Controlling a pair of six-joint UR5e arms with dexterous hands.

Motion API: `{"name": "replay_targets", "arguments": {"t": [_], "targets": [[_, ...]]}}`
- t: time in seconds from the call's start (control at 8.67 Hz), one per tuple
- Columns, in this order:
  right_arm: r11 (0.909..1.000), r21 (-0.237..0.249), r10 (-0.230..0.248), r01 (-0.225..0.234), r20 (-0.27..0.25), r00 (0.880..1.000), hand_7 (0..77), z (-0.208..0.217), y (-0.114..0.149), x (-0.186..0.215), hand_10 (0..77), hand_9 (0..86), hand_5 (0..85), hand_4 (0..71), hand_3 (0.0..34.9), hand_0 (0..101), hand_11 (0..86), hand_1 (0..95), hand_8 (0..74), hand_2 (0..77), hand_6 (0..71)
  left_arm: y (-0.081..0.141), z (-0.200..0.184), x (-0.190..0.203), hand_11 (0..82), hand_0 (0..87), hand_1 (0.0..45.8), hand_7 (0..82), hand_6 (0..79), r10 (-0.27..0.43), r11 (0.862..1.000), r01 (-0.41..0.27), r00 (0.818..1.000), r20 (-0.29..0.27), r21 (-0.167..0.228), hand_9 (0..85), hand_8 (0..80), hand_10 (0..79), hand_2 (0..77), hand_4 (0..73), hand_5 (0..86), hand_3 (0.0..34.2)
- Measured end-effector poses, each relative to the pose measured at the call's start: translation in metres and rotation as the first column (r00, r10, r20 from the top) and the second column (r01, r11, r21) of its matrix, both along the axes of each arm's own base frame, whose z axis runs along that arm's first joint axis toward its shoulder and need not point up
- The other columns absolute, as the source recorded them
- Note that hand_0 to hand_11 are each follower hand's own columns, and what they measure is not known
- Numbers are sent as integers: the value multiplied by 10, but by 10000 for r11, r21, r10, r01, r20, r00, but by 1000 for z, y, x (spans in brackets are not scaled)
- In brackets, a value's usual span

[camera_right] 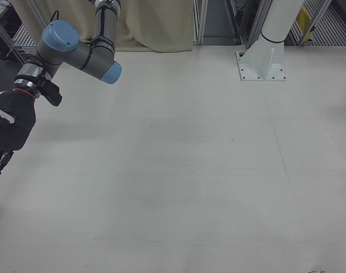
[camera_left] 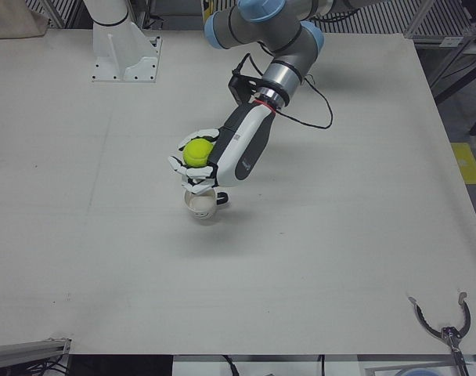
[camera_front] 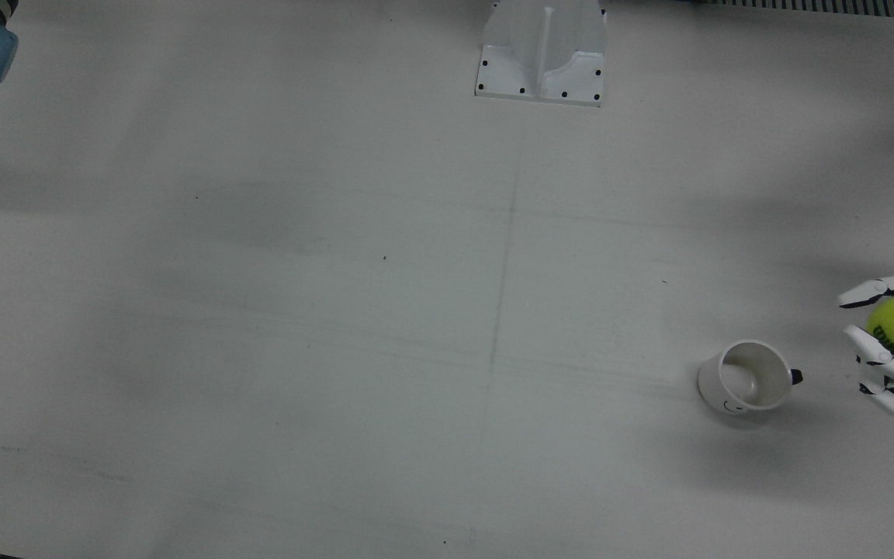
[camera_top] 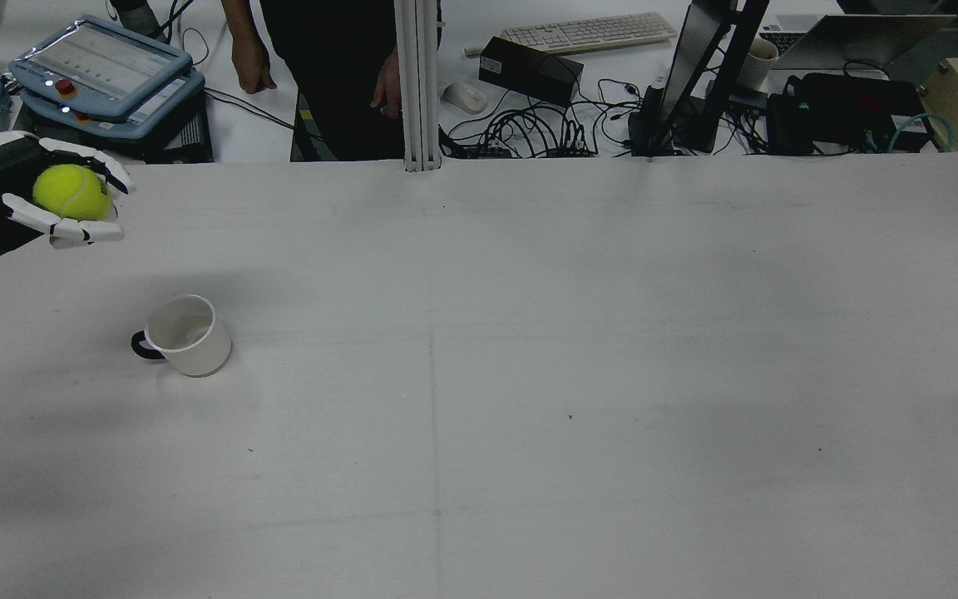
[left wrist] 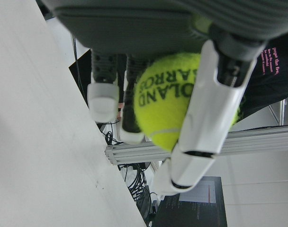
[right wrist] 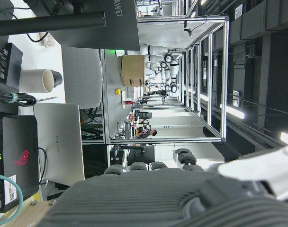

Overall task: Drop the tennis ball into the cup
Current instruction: 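Move the left hand holding the tennis ball above the white mug, then open the left hand fingers to release the ball into the mug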

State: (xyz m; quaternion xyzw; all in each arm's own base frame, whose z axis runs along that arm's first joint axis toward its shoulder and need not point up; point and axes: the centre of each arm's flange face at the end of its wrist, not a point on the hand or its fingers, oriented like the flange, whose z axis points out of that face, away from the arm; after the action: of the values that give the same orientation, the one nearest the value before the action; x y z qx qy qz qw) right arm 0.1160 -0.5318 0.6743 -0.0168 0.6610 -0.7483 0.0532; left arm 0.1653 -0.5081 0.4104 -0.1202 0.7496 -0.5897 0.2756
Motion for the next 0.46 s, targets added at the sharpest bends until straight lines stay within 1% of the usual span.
{"name": "replay_targets", "arguments": {"t": [0.12,0.23,0.35,0.46], "targets": [[10000,4,2,-2,0,10000,0,0,0,0,0,0,0,0,0,0,5,5,0,5,0,4,0,16,698,799,349,622,382,186,9998,-186,9998,-6,-24,540,660,704,218,644,245,108],[10000,5,2,-2,0,10000,0,0,0,0,0,0,0,0,0,0,5,5,0,5,0,8,0,30,698,798,349,622,382,350,9994,-350,9994,5,-50,540,660,704,218,649,245,107],[10000,-1,4,-4,0,10000,0,0,0,0,0,0,0,0,0,0,5,5,0,5,0,11,0,38,698,798,355,622,382,431,9990,-431,9991,28,-81,540,660,704,218,649,245,108],[10000,-7,7,-7,-1,10000,0,0,0,0,0,0,0,0,0,0,5,5,0,5,0,12,0,42,698,798,349,622,382,438,9990,-437,9990,50,-133,540,660,704,218,649,245,107]]}}
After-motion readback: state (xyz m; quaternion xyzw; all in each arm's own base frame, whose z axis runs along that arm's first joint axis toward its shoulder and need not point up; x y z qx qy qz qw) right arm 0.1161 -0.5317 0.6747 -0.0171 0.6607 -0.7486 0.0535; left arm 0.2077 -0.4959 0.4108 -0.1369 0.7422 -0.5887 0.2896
